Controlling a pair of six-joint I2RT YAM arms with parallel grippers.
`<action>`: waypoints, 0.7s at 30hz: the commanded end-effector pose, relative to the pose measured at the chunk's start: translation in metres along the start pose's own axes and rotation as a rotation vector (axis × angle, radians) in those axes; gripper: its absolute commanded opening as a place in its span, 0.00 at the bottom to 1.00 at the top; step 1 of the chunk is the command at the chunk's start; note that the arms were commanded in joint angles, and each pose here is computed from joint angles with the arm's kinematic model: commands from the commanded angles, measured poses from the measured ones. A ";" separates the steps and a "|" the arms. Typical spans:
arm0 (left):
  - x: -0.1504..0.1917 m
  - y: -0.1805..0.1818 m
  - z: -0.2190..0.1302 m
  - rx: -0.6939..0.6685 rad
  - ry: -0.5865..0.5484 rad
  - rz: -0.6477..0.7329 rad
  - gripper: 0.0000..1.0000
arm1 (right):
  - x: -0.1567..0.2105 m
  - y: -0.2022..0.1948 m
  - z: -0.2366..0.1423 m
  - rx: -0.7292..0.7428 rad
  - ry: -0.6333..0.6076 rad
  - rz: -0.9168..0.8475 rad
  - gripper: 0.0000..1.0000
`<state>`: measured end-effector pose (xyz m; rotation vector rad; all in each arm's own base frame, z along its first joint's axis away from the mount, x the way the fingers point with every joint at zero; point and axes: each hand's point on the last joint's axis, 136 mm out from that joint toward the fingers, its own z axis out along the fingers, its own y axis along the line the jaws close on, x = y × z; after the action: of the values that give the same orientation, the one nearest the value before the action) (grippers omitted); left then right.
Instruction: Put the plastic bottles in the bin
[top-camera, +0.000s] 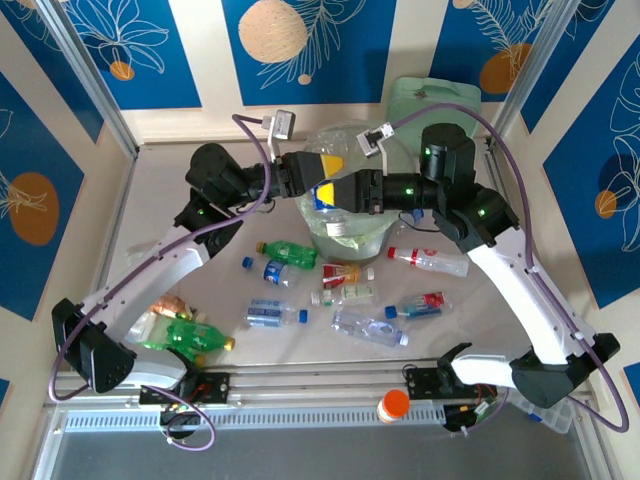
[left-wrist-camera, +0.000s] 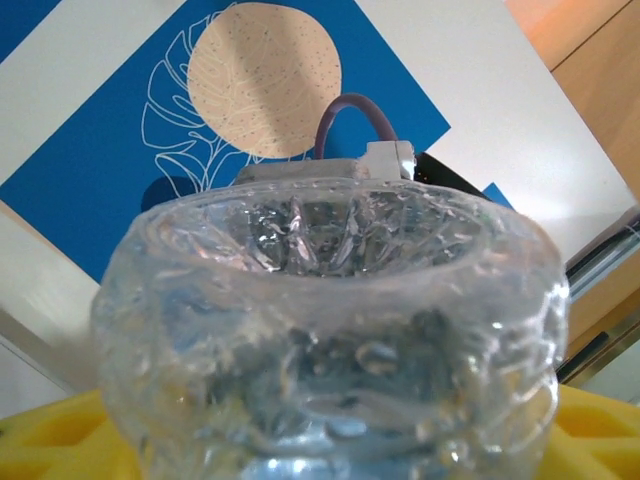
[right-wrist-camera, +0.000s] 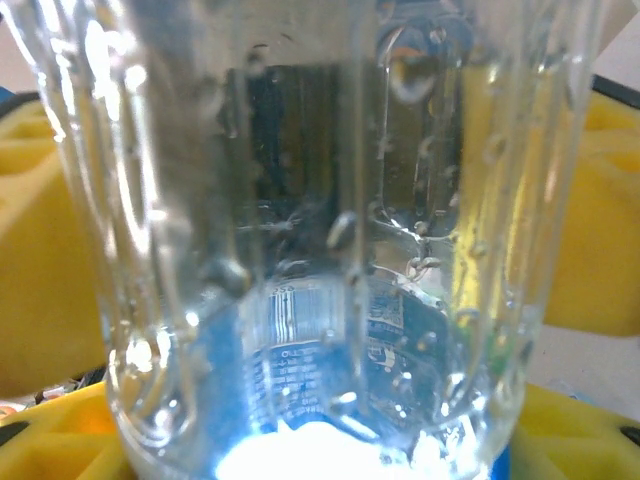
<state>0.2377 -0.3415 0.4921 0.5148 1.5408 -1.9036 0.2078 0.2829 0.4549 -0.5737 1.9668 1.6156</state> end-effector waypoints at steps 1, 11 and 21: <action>-0.013 -0.016 -0.005 -0.051 -0.048 0.092 0.78 | -0.004 0.007 -0.011 -0.005 -0.026 -0.033 0.49; -0.049 0.017 -0.111 -0.791 -0.268 0.343 0.85 | -0.039 -0.097 -0.046 0.411 -0.145 0.133 0.40; -0.002 0.056 -0.217 -1.298 -0.179 0.297 0.81 | -0.033 -0.224 -0.075 1.122 0.035 0.165 0.39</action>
<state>0.2634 -0.1719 0.4463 0.0010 1.8732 -0.7002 0.3690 0.1958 0.3466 0.0160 2.4349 0.7048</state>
